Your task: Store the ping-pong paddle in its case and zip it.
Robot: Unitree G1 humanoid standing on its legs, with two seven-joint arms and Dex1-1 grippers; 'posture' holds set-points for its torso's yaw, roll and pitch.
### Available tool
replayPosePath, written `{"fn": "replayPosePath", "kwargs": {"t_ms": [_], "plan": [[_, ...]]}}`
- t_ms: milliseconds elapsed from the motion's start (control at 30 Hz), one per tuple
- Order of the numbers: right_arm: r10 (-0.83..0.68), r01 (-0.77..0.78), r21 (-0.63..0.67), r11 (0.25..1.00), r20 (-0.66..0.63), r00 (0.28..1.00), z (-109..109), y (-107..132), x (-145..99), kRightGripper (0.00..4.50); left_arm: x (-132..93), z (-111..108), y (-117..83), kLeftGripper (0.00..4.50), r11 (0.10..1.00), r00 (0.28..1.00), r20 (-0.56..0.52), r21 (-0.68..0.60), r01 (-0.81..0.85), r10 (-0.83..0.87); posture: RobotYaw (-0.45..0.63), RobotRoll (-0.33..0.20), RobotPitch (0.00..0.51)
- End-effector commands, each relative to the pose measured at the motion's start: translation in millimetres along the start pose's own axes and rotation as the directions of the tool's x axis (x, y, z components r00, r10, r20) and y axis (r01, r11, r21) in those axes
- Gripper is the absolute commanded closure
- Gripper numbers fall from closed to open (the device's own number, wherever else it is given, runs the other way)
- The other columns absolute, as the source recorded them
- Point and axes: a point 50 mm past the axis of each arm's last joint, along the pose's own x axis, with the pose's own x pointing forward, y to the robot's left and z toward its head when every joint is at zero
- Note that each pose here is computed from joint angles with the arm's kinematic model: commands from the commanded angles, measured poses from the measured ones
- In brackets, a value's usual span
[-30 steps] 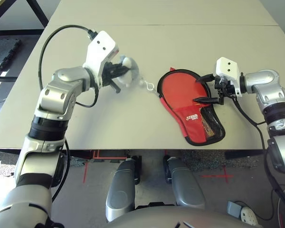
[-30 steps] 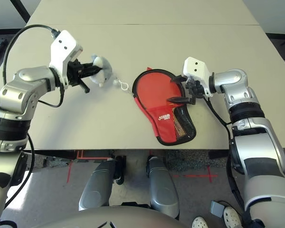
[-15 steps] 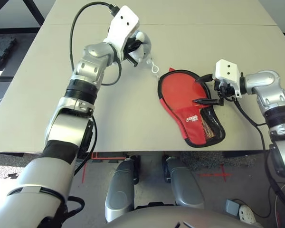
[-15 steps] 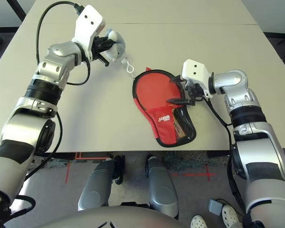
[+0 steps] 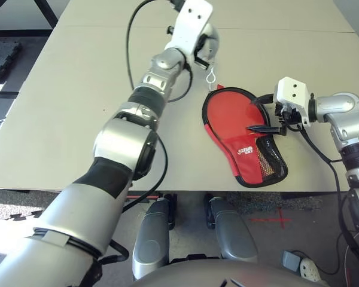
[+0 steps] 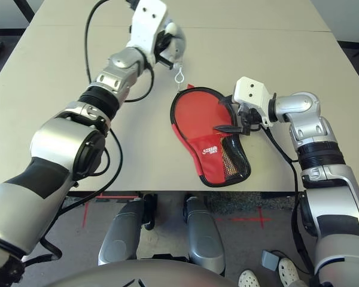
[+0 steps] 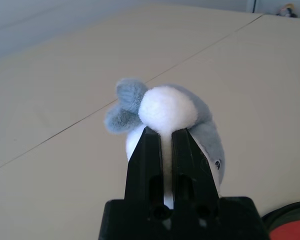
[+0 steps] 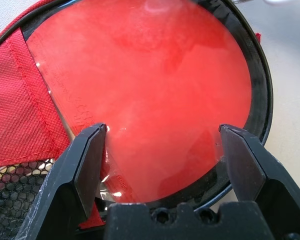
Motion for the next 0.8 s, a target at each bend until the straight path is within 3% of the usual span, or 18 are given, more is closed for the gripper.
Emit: {"fn": "replayPosePath", "kwargs": {"t_ms": [33,233,400,633,800], "plan": [[0.153,-0.128,0.159,0.979,-0.152,0.977,-45.3,37.9,16.4,0.00,6.9,21.0,-17.0,4.48,0.998,0.995,0.078,0.016,0.059,-0.060,-0.13,0.000,0.288],[0.146,-0.120,0.166,0.979,-0.154,0.977,-45.4,40.7,13.8,0.00,10.0,12.7,-44.5,4.48,0.979,0.979,0.028,0.014,0.203,-0.203,-0.15,0.000,0.288],[0.139,-0.111,0.174,0.979,-0.156,0.978,-47.0,43.1,12.4,0.00,7.1,10.5,-36.2,2.83,0.974,0.974,0.031,0.021,0.225,-0.226,-0.15,0.000,0.288],[0.130,-0.104,0.171,0.980,-0.153,0.980,-46.4,41.6,17.1,0.00,2.5,16.6,-11.0,0.13,0.981,0.980,0.043,0.014,0.192,-0.192,-0.11,0.000,0.283],[0.126,-0.100,0.168,0.981,-0.153,0.980,-46.6,40.4,19.5,0.00,-2.9,18.3,8.0,0.06,0.986,0.985,0.048,0.032,0.166,-0.167,-0.10,0.000,0.280]]}}
